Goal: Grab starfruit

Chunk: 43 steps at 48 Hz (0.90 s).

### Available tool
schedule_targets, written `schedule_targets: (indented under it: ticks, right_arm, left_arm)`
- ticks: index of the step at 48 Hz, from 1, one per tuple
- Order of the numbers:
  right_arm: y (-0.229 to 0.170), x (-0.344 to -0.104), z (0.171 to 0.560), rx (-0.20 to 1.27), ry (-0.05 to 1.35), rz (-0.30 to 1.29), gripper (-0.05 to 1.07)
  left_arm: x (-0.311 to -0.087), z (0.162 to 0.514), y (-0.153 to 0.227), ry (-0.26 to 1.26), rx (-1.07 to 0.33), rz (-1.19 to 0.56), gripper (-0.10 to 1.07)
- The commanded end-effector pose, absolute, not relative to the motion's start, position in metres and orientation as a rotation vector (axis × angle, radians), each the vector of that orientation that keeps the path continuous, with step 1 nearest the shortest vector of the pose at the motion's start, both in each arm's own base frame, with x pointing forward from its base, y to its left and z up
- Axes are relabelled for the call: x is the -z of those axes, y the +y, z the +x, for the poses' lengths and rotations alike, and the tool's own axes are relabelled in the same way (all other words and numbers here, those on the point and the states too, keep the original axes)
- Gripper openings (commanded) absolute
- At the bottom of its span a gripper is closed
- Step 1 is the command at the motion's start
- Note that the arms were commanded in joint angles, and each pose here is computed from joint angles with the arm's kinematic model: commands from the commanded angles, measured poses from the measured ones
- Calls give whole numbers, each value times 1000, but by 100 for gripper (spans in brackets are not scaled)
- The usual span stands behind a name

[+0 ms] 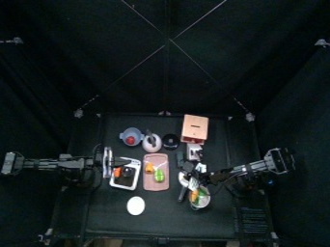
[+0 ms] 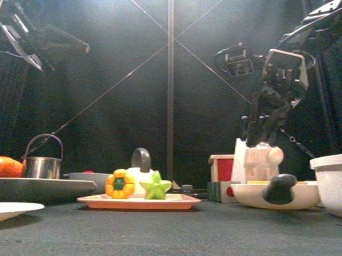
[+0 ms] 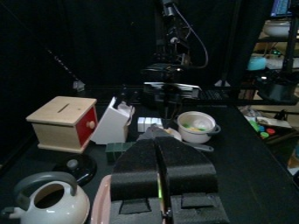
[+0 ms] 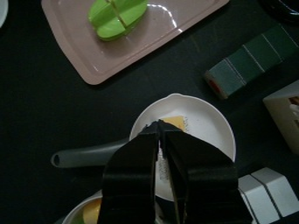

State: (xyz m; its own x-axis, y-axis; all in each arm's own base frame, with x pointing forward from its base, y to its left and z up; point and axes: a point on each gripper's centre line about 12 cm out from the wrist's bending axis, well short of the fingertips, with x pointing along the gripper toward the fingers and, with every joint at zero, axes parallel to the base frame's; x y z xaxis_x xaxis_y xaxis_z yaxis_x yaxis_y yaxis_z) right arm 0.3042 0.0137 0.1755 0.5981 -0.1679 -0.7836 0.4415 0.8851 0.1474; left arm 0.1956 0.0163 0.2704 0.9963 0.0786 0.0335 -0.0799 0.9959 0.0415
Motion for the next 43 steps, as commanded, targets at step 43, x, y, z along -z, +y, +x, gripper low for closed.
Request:
schedule_targets:
  ticks: [43]
  right_arm:
    - [1, -212, 382, 359, 678, 722, 82]
  left_arm:
    - [-277, 197, 17, -53, -81, 47, 1]
